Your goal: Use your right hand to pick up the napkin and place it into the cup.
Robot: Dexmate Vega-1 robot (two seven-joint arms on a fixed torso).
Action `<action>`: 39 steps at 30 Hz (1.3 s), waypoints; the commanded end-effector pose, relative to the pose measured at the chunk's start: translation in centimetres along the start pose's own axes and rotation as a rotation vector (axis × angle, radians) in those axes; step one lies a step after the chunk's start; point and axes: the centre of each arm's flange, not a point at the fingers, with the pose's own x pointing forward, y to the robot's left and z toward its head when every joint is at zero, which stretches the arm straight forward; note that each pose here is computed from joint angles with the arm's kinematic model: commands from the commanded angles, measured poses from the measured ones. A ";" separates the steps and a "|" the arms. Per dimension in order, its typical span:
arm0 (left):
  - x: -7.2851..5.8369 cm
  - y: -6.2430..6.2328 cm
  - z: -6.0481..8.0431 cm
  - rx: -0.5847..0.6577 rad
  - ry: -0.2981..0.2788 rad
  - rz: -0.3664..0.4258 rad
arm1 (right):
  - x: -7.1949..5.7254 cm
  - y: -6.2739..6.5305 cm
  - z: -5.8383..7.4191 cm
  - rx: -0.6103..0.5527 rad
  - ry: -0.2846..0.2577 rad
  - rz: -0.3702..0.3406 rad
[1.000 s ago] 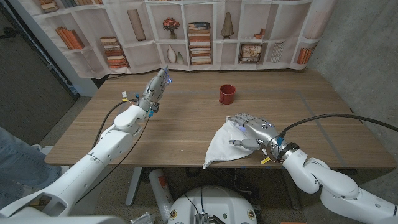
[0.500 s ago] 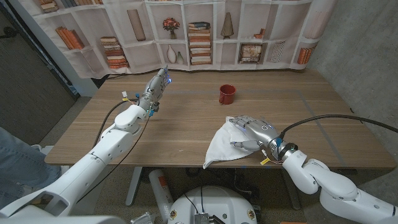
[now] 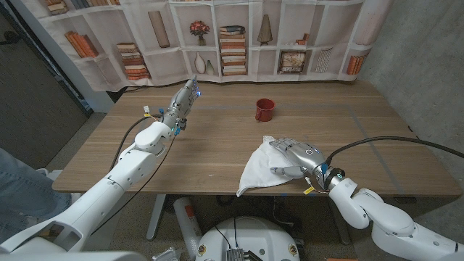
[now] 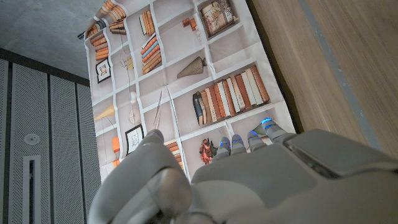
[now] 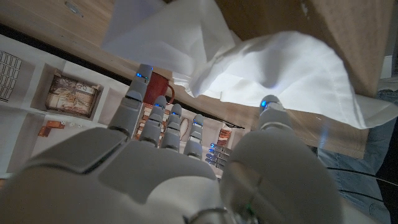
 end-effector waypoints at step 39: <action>0.2 -0.8 -0.2 0.013 0.019 -0.012 | -0.7 3.3 -1.1 0.066 0.067 0.056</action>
